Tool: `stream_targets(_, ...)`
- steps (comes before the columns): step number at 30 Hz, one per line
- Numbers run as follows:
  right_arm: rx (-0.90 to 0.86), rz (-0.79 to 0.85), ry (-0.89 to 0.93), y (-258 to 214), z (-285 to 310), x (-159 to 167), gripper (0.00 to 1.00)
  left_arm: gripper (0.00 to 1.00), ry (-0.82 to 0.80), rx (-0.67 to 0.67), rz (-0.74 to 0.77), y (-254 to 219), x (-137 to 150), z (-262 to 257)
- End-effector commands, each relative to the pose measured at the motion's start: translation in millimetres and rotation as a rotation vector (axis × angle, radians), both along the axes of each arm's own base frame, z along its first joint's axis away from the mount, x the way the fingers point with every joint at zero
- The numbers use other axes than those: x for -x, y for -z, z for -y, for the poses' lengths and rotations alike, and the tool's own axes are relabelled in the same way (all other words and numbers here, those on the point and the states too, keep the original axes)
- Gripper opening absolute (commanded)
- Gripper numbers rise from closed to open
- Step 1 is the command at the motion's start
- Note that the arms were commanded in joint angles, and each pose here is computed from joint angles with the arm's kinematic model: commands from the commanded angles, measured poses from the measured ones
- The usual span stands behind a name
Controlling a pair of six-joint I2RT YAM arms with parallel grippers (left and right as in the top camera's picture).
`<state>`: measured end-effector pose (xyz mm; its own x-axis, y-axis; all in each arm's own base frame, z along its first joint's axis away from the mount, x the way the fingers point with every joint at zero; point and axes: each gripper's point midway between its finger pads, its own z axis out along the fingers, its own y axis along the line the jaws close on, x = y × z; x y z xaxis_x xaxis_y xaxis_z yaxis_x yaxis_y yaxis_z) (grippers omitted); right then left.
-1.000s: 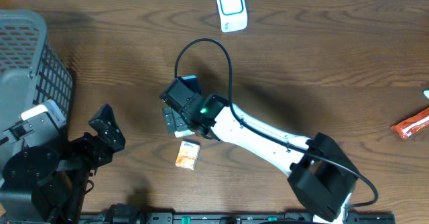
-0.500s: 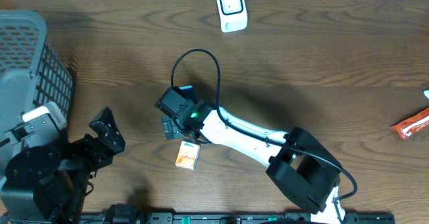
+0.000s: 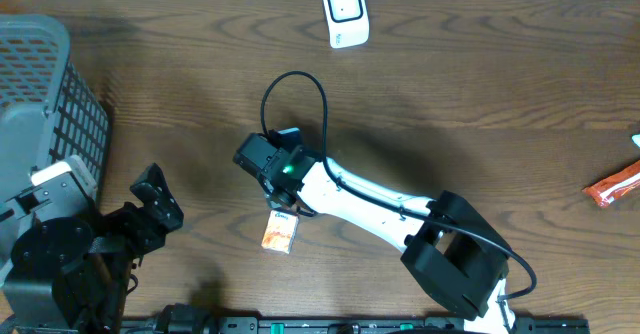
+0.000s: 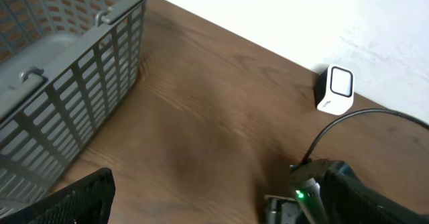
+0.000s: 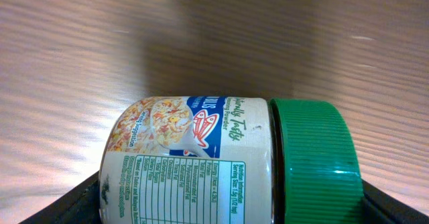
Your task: Scan the item barcode
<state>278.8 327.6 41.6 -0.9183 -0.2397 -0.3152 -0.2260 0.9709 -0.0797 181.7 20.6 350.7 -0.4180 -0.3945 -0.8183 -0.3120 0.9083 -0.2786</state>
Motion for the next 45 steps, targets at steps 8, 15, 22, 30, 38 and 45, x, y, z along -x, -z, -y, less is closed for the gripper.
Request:
stream_targets(8, 0.469, 0.340, 0.005, -76, 86, -44, 0.72, 0.98, -0.008, -0.019, -0.035, 7, 4, -3)
stream_targets(15, 0.582, 0.353, 0.012, -85, 111, -48, 0.67, 0.98, -0.006, -0.021, -0.069, 16, 5, -3)
stream_targets(22, 0.642, 0.362, 0.029, -87, 130, -60, 0.66, 0.98, -0.006, -0.024, -0.105, 26, 7, -3)
stream_targets(30, 0.709, 0.308, 0.035, -75, 155, -75, 0.67, 0.98, -0.006, -0.028, -0.144, 34, 12, -3)
stream_targets(38, 0.807, 0.222, -0.070, -50, 160, -79, 0.64, 0.98, -0.005, -0.030, -0.171, 39, 16, -4)
stream_targets(45, 0.866, 0.173, -0.117, -21, 156, -74, 0.63, 0.98, -0.005, -0.032, -0.183, 41, 18, -4)
